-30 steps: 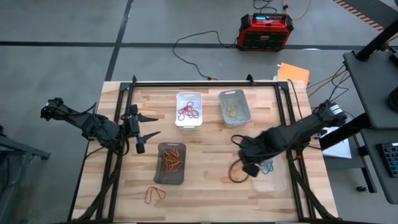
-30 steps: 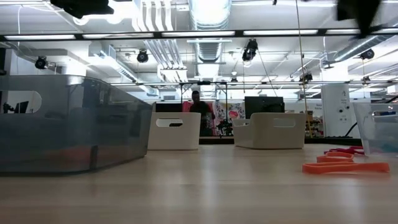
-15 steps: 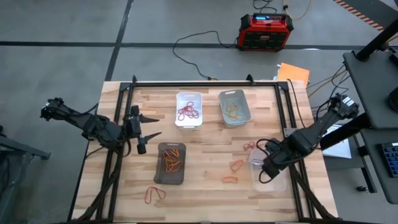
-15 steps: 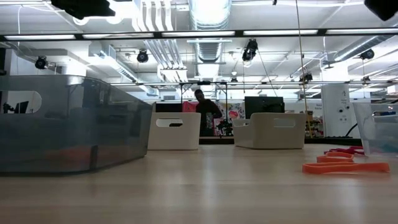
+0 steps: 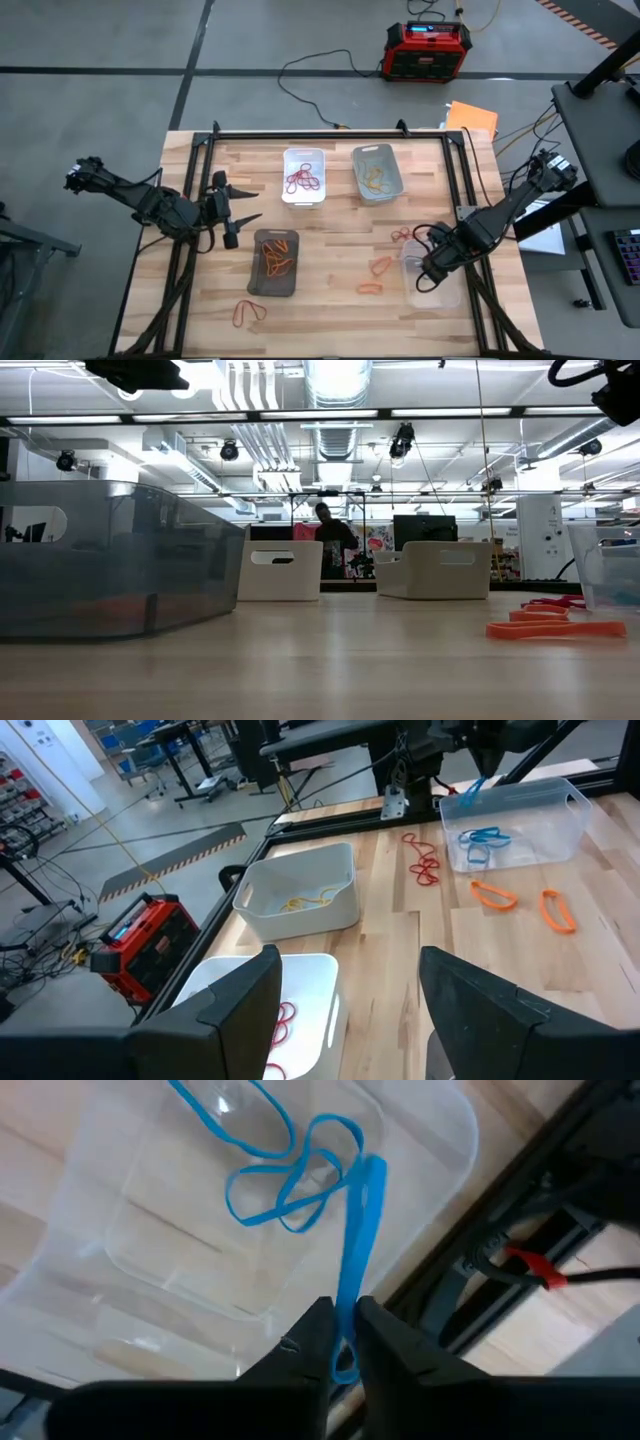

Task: Sort rubber bands into baskets
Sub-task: Put the blue rubber band into the transparent bin, then put the orange rubber band into the black bin

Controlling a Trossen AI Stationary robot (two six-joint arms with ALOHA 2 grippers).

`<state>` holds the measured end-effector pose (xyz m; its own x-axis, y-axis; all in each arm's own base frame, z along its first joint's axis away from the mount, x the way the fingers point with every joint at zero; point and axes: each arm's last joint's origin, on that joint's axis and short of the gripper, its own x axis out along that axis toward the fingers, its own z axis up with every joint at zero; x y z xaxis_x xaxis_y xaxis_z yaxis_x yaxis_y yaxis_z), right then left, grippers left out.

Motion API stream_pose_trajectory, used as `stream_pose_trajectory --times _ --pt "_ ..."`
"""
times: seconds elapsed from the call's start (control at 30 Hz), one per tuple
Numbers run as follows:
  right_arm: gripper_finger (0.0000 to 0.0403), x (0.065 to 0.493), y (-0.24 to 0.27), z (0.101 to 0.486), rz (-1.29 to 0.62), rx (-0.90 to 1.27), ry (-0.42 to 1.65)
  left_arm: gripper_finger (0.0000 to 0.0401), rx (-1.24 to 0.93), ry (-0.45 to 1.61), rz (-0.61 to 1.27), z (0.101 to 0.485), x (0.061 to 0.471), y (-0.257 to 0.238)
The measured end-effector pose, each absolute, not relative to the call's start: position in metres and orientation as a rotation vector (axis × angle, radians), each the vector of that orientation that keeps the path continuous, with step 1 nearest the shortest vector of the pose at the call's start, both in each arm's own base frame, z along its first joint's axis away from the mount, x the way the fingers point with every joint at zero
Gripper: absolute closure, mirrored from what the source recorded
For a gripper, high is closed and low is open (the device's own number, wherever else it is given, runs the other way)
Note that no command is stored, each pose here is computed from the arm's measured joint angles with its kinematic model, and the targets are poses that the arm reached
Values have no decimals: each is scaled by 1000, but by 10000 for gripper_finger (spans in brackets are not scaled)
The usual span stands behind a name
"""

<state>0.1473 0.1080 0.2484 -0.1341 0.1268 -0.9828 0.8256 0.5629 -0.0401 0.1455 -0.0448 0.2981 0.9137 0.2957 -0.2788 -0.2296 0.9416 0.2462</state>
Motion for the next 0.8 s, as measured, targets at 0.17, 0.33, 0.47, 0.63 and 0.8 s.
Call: stream_pose_trajectory --times 0.17,0.33,0.47,0.63,0.8 --pt "322 151 108 253 -729 810 1543 187 204 314 273 298 146 -45" --pt "278 153 109 257 -716 804 1514 195 201 314 274 298 146 -45" --pt "256 158 109 259 -693 782 1417 198 188 314 276 298 146 -45" --pt "246 174 115 260 -542 679 1225 198 189 321 277 297 148 -46" --pt "251 198 124 258 -366 586 1079 198 187 318 276 296 153 -48"
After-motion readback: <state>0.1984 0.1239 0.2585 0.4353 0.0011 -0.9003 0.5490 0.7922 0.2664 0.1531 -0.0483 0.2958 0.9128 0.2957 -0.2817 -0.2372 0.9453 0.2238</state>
